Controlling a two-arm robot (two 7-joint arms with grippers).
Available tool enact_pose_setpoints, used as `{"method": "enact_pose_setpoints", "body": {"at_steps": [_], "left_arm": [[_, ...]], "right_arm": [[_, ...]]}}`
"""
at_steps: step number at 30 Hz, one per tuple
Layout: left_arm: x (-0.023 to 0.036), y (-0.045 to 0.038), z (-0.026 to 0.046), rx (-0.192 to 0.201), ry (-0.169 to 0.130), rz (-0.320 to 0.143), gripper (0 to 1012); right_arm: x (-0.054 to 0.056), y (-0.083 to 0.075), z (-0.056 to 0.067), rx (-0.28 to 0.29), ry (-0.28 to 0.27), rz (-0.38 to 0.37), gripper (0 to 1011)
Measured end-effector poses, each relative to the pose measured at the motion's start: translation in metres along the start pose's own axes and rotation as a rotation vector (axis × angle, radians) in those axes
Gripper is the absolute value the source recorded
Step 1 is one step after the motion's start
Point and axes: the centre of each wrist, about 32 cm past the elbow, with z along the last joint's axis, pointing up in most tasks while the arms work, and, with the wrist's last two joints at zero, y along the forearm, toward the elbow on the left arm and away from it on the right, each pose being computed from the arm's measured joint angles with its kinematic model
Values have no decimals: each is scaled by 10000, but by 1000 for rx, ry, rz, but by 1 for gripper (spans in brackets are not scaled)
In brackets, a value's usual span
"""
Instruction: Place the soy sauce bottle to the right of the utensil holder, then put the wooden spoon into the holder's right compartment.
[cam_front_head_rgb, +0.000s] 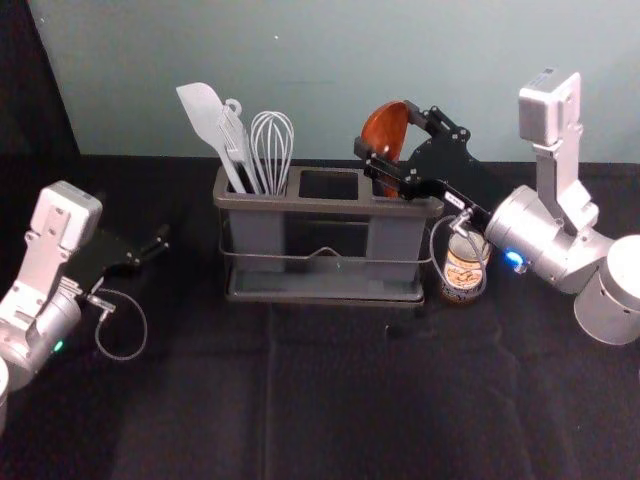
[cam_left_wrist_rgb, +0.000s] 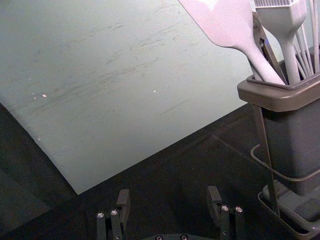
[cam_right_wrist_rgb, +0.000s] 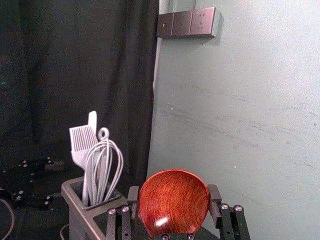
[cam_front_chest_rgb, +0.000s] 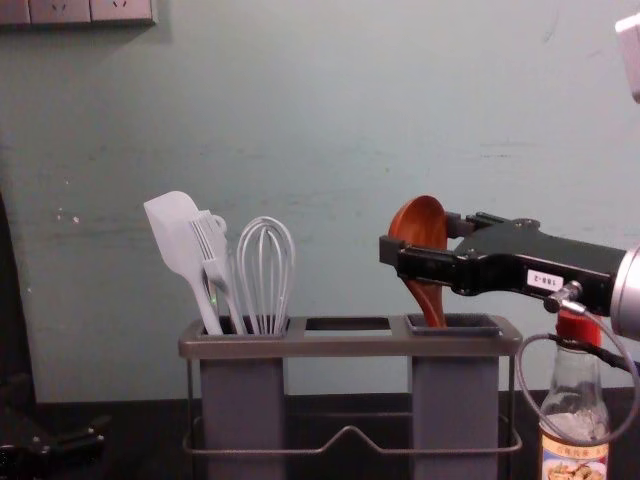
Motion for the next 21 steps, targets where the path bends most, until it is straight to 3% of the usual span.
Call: {"method": "enact_pose_setpoints", "body": {"at_steps": [21], "left_arm": [[0,0,0,0,0,0,1005]], "right_arm": [[-84,-107,14,-21,2,-23,838]]}}
